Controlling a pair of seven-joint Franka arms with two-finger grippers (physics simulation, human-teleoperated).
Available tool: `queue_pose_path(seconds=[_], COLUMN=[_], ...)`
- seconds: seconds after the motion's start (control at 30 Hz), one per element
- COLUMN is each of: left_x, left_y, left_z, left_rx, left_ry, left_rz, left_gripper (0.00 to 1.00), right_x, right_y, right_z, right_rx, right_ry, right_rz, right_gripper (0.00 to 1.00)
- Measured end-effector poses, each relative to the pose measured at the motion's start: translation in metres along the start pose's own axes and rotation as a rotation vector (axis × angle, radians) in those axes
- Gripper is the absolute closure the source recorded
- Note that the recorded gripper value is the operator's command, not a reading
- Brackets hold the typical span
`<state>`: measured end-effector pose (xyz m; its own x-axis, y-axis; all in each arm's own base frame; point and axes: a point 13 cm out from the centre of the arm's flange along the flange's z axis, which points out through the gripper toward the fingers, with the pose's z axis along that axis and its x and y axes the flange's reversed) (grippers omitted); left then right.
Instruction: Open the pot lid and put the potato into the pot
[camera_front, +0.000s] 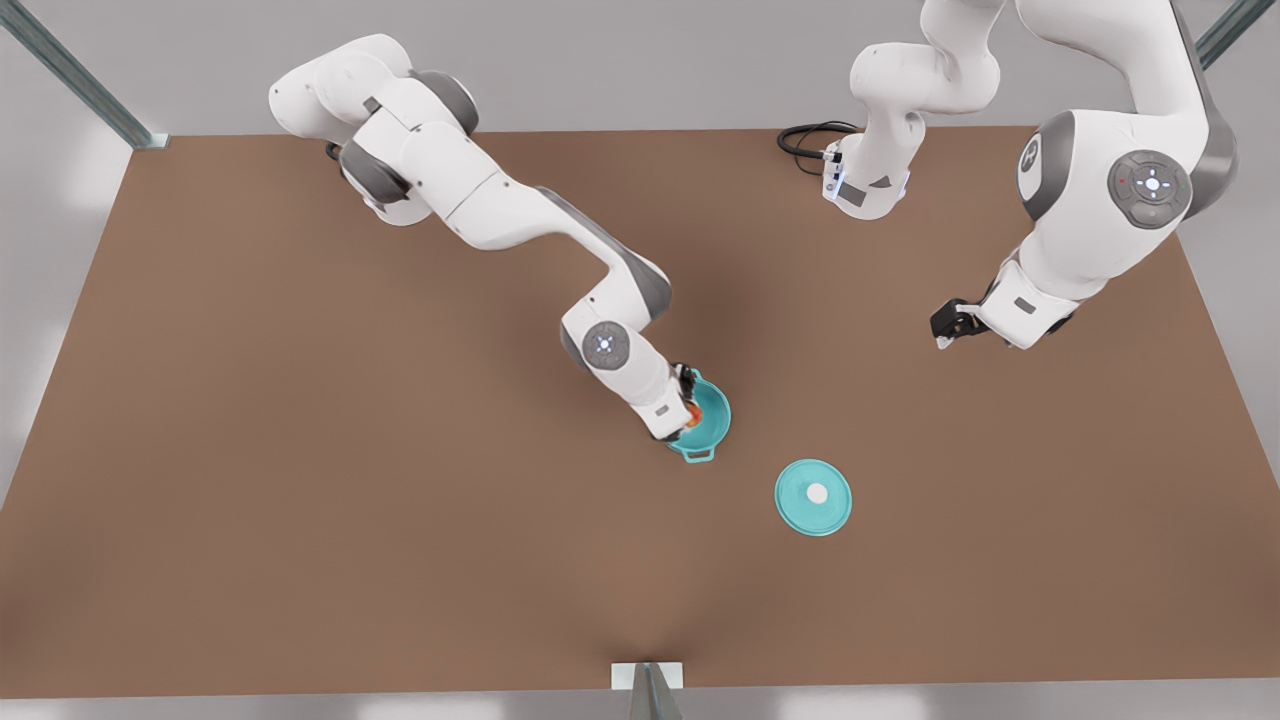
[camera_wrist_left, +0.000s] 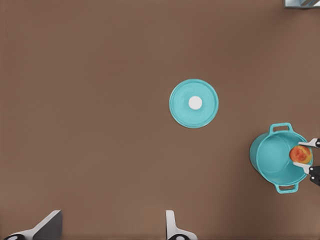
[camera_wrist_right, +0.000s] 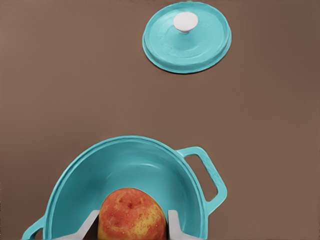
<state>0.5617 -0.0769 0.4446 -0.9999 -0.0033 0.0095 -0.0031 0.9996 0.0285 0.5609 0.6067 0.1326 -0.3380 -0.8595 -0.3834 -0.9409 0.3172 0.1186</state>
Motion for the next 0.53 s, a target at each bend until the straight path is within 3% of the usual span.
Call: queue_pose_path(seconds=[0.07, 0.1, 0.27, 0.33, 0.37, 0.43, 0.53], left_x=[0.000, 0.001, 0.000, -0.014, -0.023, -0.032, -0.036], left_y=[-0.001, -0.001, -0.003, -0.006, -0.008, -0.010, -0.011], left_z=[0.000, -0.001, -0.001, -0.011, -0.014, -0.012, -0.010], left_rx=[-0.001, -0.001, -0.001, 0.004, 0.009, 0.013, 0.017], left_ry=[0.000, 0.000, -0.001, -0.026, -0.038, -0.038, -0.038], left_rz=[0.002, 0.003, 0.007, 0.002, -0.002, -0.008, -0.019], left_gripper=[0.00, 0.00, 0.00, 0.00, 0.00, 0.00, 0.00], right_x=[-0.005, -0.006, -0.007, 0.012, 0.050, 0.183, 0.348], right_y=[0.006, 0.007, -0.002, -0.092, -0.161, -0.275, -0.294], right_z=[0.001, 0.000, -0.005, -0.095, -0.168, -0.315, -0.402], right_rx=[0.001, 0.003, 0.025, 0.153, 0.227, 0.332, 0.261], right_ry=[-0.006, -0.008, -0.013, -0.006, 0.021, 0.115, 0.248], right_rz=[0.007, 0.013, 0.048, 0.119, 0.205, 0.444, 0.717], right_gripper=[0.37, 0.00, 0.00, 0.00, 0.00, 0.00, 0.00])
